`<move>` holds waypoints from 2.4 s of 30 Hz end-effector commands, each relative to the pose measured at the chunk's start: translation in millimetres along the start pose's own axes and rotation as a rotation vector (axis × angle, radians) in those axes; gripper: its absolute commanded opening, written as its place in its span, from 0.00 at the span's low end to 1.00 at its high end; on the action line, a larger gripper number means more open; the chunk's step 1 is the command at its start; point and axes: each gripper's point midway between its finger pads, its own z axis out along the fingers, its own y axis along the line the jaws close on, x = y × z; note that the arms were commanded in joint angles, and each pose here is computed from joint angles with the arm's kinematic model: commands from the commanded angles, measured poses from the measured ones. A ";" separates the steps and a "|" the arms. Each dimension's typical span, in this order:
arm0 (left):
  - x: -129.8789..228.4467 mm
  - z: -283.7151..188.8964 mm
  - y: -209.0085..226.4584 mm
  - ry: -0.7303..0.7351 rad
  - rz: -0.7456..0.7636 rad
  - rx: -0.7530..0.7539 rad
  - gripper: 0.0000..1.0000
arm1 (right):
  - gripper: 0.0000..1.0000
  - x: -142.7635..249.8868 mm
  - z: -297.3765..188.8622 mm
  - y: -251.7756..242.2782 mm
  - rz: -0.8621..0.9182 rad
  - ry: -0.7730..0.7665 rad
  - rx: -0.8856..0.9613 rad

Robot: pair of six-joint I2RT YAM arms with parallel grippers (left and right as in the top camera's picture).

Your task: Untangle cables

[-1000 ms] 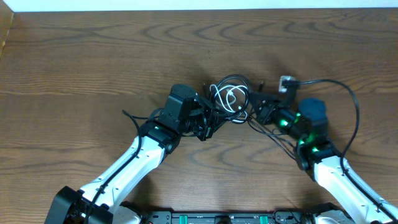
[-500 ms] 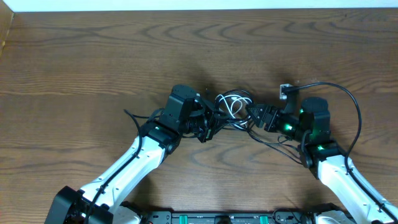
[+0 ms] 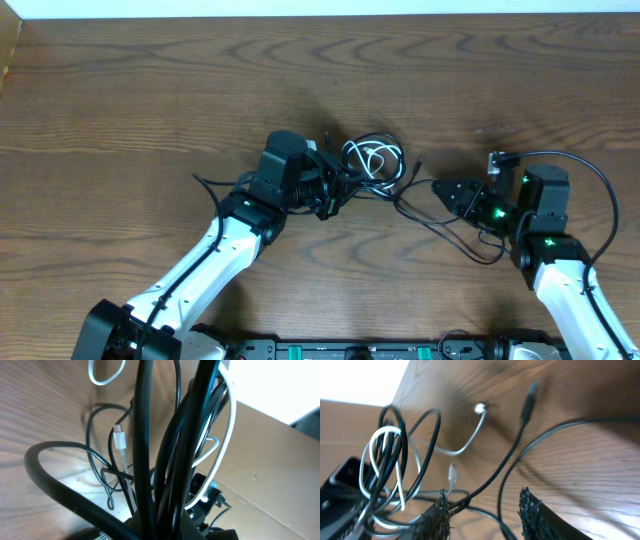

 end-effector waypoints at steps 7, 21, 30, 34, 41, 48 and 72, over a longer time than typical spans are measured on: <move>19.9 -3.1 -8.7 0.113 0.019 0.019 0.08 | 0.45 3.4 13.5 35.5 -0.281 -0.012 -0.120; 29.0 -4.2 -8.1 0.165 0.017 0.016 0.08 | 0.42 0.9 17.2 47.4 -0.427 -0.050 -0.136; 34.4 -5.2 -9.7 0.196 0.009 0.020 0.08 | 0.38 5.1 25.5 46.6 -0.449 -0.063 -0.084; 39.6 -6.5 -15.7 0.226 0.031 0.043 0.08 | 0.38 5.7 28.1 45.7 -0.458 -0.073 -0.059; 50.3 -10.8 -35.9 0.279 0.080 0.120 0.08 | 0.38 -10.1 31.3 24.0 -0.437 -0.142 0.069; 40.9 -8.8 -37.7 0.219 0.158 0.137 0.08 | 0.40 -27.1 20.6 14.9 -0.297 -0.188 0.072; 47.7 -11.3 -43.9 0.252 0.194 0.165 0.08 | 0.47 -5.3 10.9 48.1 -0.288 -0.008 -0.235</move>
